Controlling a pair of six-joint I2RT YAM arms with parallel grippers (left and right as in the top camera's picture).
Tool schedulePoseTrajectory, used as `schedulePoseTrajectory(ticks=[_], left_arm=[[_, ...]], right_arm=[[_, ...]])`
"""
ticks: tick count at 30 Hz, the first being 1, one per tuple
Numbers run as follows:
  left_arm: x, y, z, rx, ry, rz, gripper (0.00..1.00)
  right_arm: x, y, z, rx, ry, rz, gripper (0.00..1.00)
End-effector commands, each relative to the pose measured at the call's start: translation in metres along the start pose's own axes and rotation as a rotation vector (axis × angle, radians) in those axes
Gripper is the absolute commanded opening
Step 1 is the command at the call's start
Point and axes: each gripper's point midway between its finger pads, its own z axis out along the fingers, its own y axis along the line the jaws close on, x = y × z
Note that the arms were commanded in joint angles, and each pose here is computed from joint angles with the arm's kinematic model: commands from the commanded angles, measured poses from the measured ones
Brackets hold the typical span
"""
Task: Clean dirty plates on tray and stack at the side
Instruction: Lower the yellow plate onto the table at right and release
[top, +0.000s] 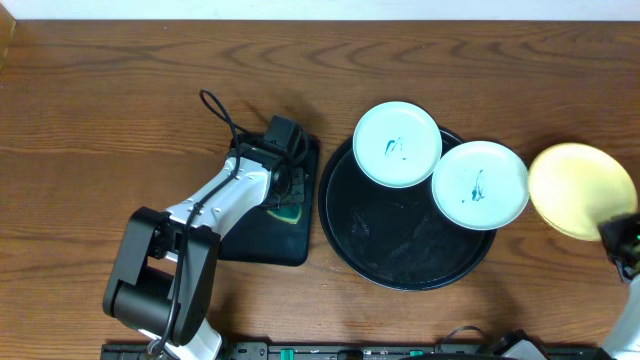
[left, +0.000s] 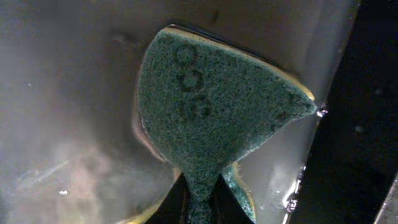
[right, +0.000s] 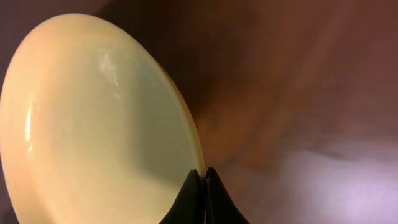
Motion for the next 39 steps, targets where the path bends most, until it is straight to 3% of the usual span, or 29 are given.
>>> schedulePoseTrajectory(ticks=[1, 6, 10, 17, 20, 28, 30, 33, 35, 39], left_arm=[[0.011, 0.009, 0.013, -0.039, 0.039, 0.005, 0.08], [0.011, 0.009, 0.013, -0.039, 0.040, 0.005, 0.08], [0.011, 0.009, 0.013, -0.039, 0.039, 0.005, 0.08], [0.011, 0.009, 0.013, -0.039, 0.041, 0.005, 0.08], [0.013, 0.010, 0.013, -0.043, 0.047, 0.005, 0.08], [0.013, 0.010, 0.013, -0.044, 0.050, 0.005, 0.08], [0.013, 0.010, 0.013, -0.044, 0.050, 0.005, 0.08], [0.013, 0.010, 0.013, -0.044, 0.050, 0.005, 0.08], [0.013, 0.010, 0.013, -0.044, 0.050, 0.005, 0.08], [0.013, 0.010, 0.013, -0.044, 0.050, 0.005, 0.08]], right_arm=[[-0.015, -0.027, 0.000, 0.133, -0.053, 0.072, 0.01], [-0.013, -0.034, 0.016, 0.192, -0.029, 0.053, 0.01], [-0.006, -0.025, 0.038, 0.194, 0.021, -0.071, 0.01], [0.021, 0.025, 0.070, 0.071, 0.106, -0.283, 0.01], [0.026, 0.040, 0.073, 0.040, 0.099, -0.321, 0.11], [0.034, 0.069, 0.069, -0.066, 0.107, -0.407, 0.22], [0.040, 0.085, 0.067, -0.148, 0.122, -0.452, 0.25], [0.068, 0.127, 0.053, -0.420, 0.203, -0.577, 0.39], [0.080, 0.135, 0.047, -0.487, 0.232, -0.636, 0.39], [0.084, 0.132, 0.052, -0.427, 0.222, -0.679, 0.39]])
